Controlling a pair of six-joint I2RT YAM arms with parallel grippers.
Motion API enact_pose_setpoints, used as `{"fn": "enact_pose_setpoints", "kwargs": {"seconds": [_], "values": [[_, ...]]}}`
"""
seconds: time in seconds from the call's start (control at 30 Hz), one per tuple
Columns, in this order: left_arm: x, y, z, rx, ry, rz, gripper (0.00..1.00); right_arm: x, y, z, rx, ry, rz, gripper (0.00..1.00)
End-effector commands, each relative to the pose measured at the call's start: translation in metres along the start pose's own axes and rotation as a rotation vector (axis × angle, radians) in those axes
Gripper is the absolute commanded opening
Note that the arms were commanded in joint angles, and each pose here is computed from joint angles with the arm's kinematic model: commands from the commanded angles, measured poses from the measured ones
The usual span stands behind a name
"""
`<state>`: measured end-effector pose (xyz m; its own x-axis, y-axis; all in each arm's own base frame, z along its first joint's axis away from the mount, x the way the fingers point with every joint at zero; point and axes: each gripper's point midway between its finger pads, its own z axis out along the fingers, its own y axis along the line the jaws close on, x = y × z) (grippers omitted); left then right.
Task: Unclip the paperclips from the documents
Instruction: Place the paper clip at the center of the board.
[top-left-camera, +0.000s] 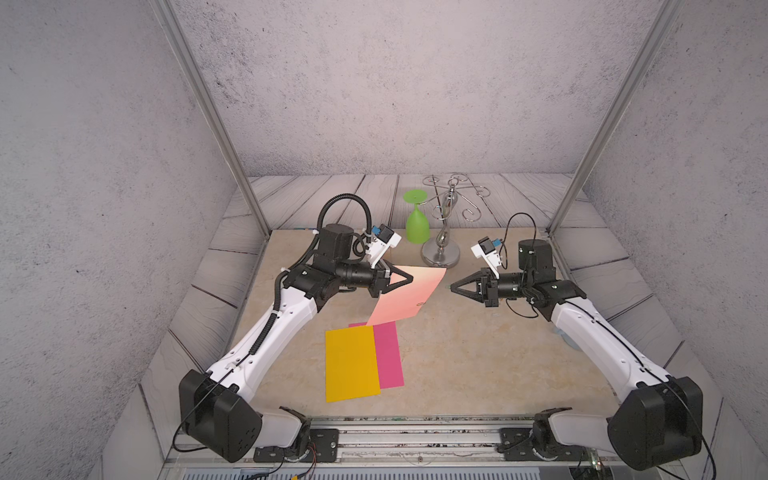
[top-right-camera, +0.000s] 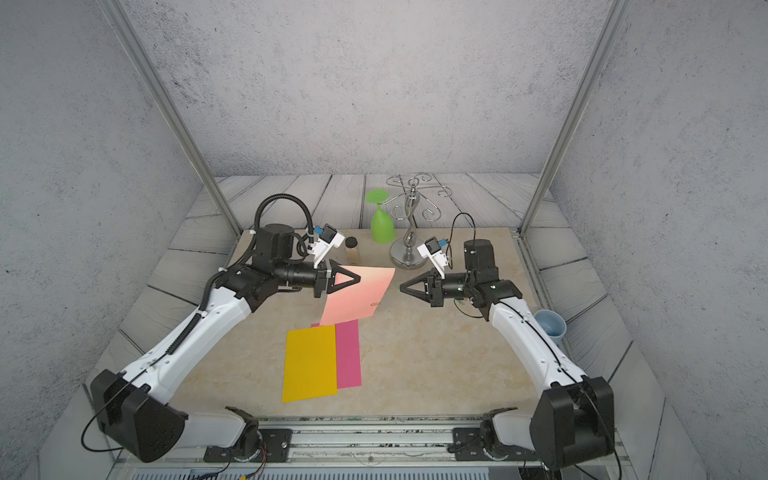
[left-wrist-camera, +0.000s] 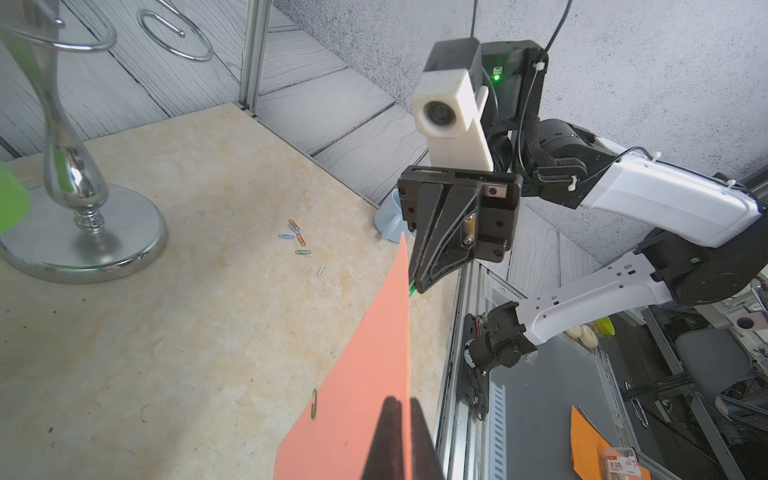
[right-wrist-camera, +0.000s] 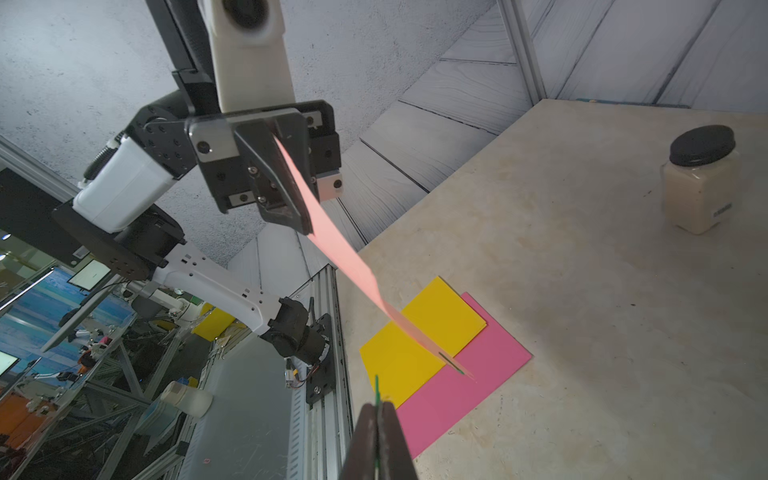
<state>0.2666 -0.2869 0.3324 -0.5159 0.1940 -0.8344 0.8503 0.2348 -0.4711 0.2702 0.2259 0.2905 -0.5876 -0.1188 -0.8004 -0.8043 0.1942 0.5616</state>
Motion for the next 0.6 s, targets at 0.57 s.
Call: {"fn": "enact_pose_setpoints", "kwargs": {"seconds": [0.57], "values": [[0.011,0.001,-0.007,-0.030,0.004,0.008,0.00,0.115,-0.219,-0.073,0.730,0.081,0.719,0.05]]}}
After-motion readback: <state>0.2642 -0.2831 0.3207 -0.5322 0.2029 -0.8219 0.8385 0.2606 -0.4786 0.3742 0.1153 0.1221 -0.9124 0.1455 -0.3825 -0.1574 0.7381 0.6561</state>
